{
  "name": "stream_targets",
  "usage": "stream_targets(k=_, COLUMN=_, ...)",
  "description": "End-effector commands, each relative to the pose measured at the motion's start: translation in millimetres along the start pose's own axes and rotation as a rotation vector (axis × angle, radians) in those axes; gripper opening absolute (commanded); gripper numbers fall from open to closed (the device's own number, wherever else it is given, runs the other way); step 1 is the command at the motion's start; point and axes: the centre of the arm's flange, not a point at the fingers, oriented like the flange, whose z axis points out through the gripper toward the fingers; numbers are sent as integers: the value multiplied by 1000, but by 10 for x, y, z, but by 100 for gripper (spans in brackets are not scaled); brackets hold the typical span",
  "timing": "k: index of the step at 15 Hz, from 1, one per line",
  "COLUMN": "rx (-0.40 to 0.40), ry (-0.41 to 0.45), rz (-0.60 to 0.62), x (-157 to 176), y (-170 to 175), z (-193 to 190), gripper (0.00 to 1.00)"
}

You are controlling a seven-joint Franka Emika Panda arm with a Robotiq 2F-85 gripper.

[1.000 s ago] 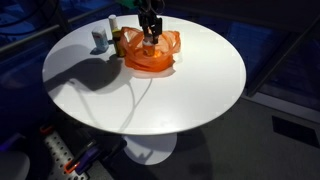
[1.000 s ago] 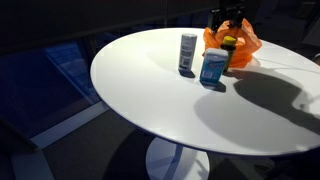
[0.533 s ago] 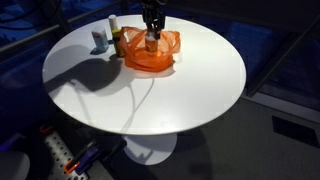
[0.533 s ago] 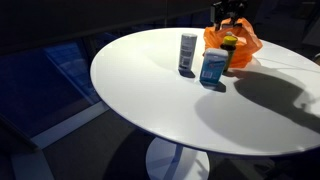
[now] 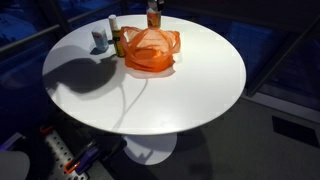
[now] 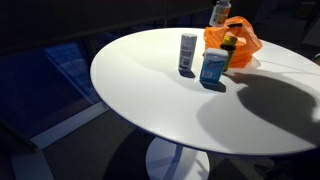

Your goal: Pick up the white medicine bottle from the orange plastic and put it on the table

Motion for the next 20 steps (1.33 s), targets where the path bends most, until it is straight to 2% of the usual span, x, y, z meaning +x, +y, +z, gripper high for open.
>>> stream_targets(k=1, rx=-18, ry=42, rz=-1, x=81, y=-276, z=-351, gripper=36)
stream_targets(k=5, rx=-7, ry=71, rz=-54, x=22, y=-592, z=-497, gripper=36)
stream_targets(k=10, rx=8, ry=62, rz=-115, x=-122, y=-843, z=-381, gripper=36)
stream_targets(k=13, rx=4, ry=49, rz=-129, x=-168, y=-889, z=-292, gripper=36)
stream_targets(k=17, rx=3, ry=33, rz=-143, x=-195, y=-770, z=-235, gripper=36)
stream_targets(k=18, rx=5, ry=33, rz=-153, x=-204, y=-733, z=-244, gripper=77)
stream_targets(k=19, rx=8, ry=31, rz=-167, x=-218, y=-682, z=-274, gripper=88)
stream_targets(k=20, rx=8, ry=32, rz=-187, x=-234, y=-642, z=-300, gripper=93)
